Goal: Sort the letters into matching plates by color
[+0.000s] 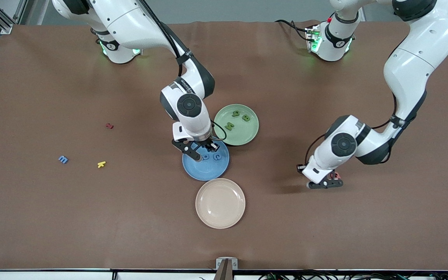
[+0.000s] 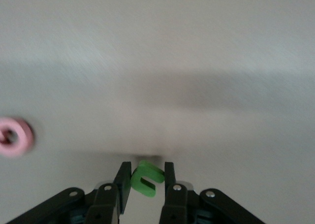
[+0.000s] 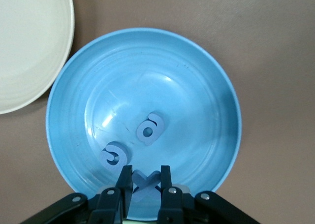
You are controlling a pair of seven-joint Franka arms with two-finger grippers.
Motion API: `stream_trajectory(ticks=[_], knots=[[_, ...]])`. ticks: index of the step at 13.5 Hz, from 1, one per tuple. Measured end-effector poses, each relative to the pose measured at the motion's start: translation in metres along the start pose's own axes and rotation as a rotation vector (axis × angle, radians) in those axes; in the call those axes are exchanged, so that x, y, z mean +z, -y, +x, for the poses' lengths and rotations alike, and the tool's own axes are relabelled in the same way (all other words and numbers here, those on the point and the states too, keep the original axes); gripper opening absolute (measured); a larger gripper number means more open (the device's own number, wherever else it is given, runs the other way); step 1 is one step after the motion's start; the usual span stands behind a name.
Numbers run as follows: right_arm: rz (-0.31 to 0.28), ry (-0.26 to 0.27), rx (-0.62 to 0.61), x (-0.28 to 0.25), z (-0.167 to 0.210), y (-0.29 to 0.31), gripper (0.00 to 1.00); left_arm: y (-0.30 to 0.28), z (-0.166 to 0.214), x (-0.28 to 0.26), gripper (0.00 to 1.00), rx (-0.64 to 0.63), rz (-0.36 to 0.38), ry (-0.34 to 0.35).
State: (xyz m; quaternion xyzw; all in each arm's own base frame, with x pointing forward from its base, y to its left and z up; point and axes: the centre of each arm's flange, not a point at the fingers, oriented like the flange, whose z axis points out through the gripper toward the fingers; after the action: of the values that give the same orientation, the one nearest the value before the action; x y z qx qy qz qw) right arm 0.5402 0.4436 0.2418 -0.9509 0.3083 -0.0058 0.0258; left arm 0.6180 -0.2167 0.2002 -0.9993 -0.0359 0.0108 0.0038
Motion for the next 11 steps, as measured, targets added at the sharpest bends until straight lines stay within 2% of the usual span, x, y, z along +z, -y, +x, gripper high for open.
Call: stream_trajectory(ticks=[5,9,11], knots=[[-0.014,0.002,-0.006,0.018,-0.006,0.000,0.27,-0.074,-0.045,-0.037,0.31,-0.070,0.006,0.047],[-0.020,0.002,0.001,0.031,-0.011,0.000,0.27,-0.165,-0.112,-0.039,0.31,-0.104,0.016,0.047],[-0.017,0.001,0.007,0.030,-0.010,0.001,0.42,-0.196,-0.142,-0.038,0.31,-0.091,0.025,0.051]])
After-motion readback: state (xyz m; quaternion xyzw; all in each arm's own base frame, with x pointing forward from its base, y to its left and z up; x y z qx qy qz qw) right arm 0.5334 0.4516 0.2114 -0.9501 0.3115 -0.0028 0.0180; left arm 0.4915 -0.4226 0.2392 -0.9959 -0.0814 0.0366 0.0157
